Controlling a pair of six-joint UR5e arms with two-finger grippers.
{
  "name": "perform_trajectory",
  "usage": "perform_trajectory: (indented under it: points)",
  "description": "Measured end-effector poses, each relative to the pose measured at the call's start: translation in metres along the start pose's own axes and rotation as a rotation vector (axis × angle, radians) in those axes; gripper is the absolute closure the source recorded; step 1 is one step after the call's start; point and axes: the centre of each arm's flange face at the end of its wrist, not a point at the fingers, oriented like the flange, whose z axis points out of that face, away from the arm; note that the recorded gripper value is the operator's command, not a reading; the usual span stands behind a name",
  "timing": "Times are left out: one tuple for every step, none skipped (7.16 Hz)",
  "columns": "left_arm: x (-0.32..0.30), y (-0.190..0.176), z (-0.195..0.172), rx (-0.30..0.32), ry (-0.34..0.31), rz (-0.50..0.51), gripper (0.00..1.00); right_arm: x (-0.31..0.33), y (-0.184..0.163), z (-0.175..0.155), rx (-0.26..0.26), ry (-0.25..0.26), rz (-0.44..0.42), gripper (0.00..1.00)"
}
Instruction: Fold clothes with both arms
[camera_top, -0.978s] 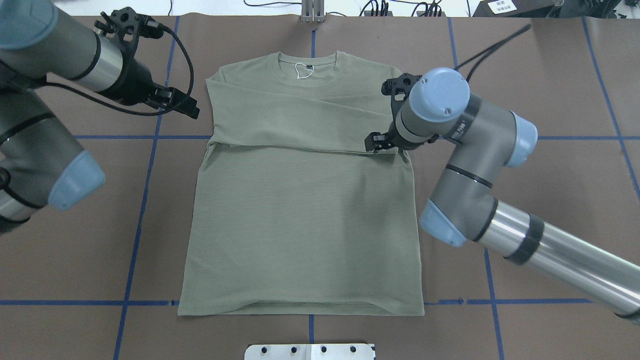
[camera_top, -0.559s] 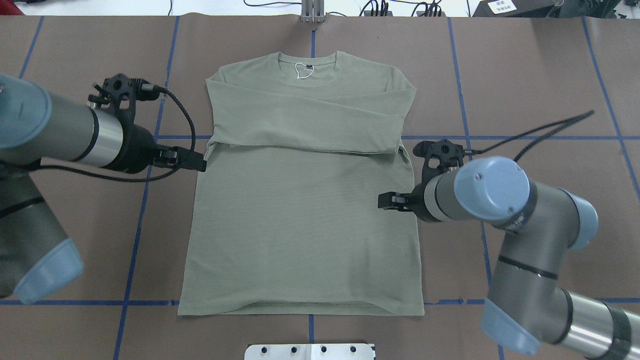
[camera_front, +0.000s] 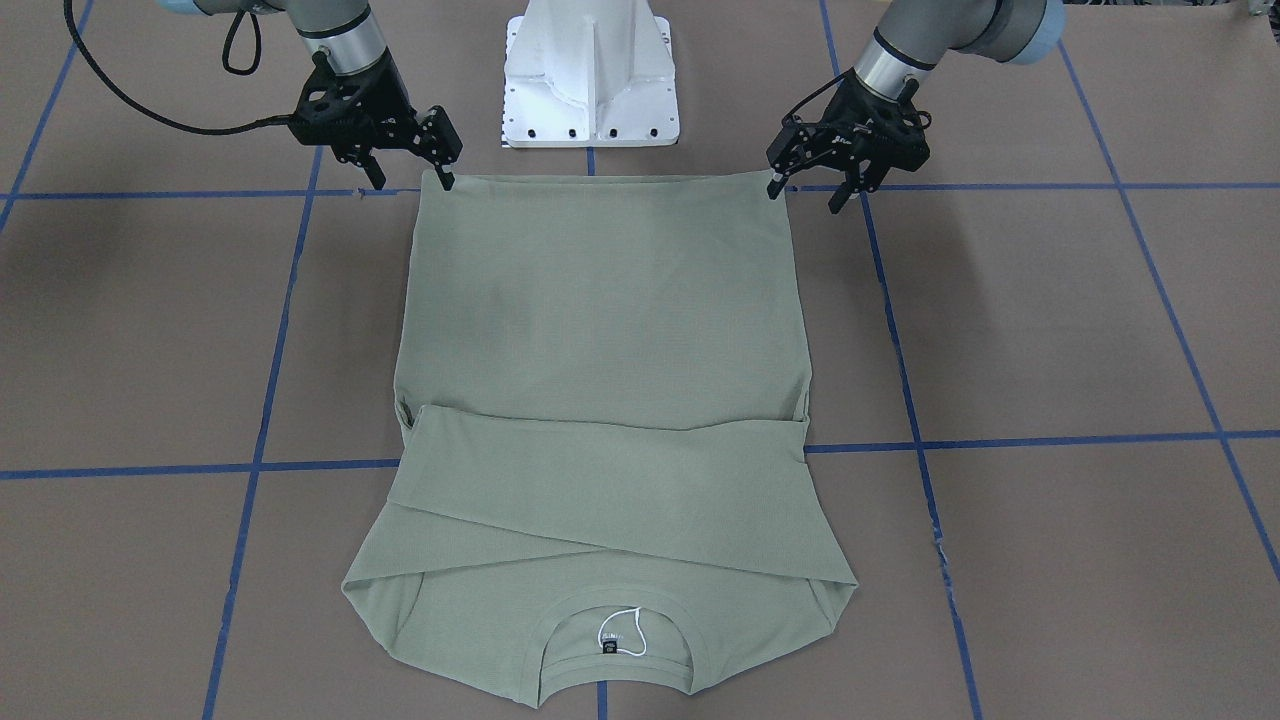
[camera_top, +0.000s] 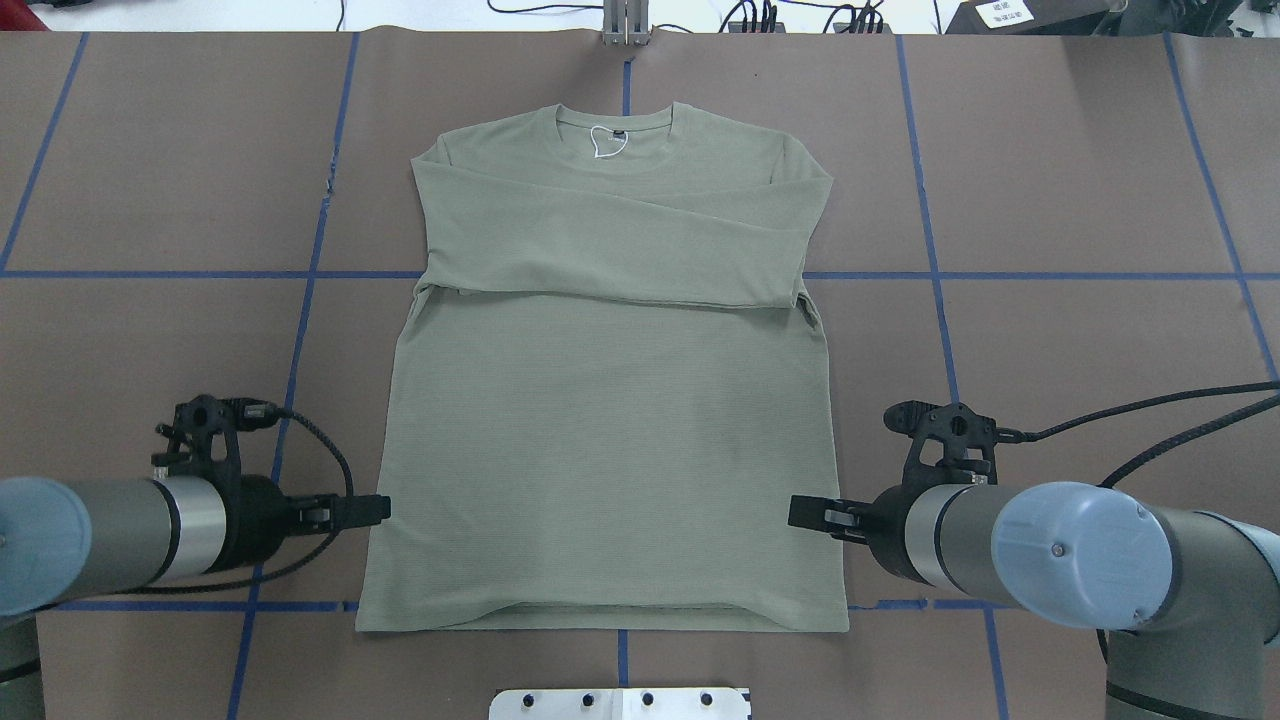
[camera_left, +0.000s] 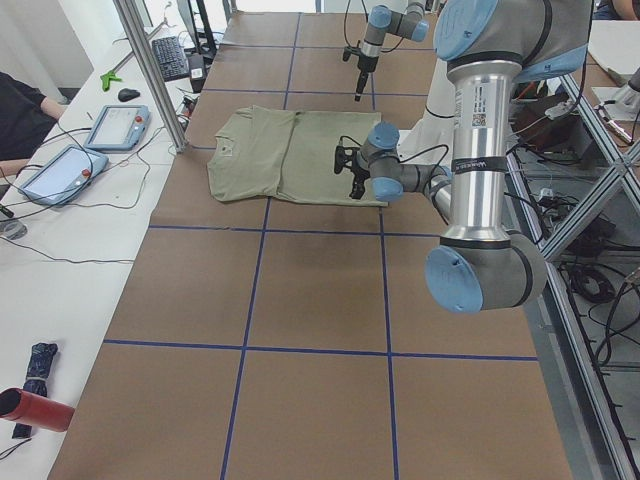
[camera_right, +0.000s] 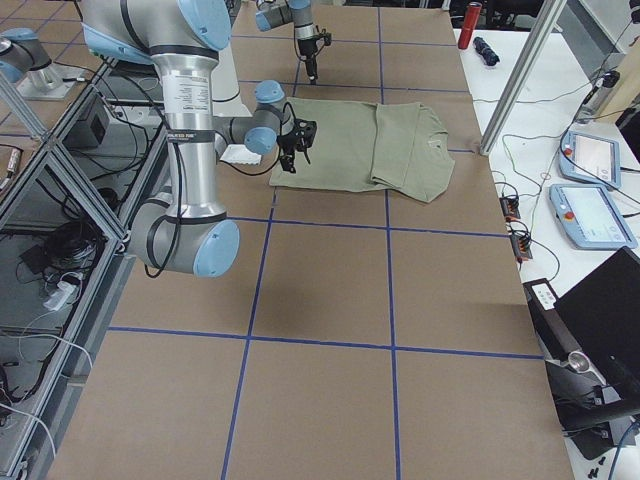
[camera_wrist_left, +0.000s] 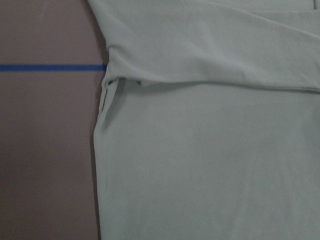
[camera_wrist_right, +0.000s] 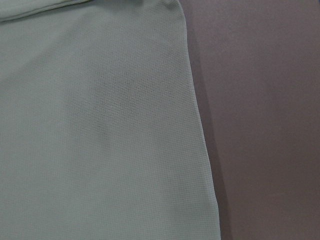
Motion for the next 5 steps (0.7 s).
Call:
perform_trajectory:
  points:
    - [-0.004, 0.031, 0.012, -0.013, -0.014, -0.033, 0.07, 0.001, 0.005, -0.001, 0.001, -0.001, 0.000, 0.00]
    - [-0.007, 0.056, 0.022, -0.028, -0.031, -0.053, 0.17, 0.001, 0.008, -0.001, 0.005, -0.001, -0.002, 0.00]
    - [-0.008, 0.071, 0.030, -0.039, -0.052, -0.068, 0.20, 0.001, 0.009, -0.001, 0.008, -0.001, -0.004, 0.00]
    - [-0.007, 0.079, 0.035, -0.041, -0.070, -0.081, 0.26, 0.001, 0.010, -0.001, 0.010, 0.000, -0.005, 0.00]
    - [-0.004, 0.082, 0.038, -0.040, -0.074, -0.087, 0.30, 0.001, 0.010, 0.000, 0.011, 0.000, -0.006, 0.00]
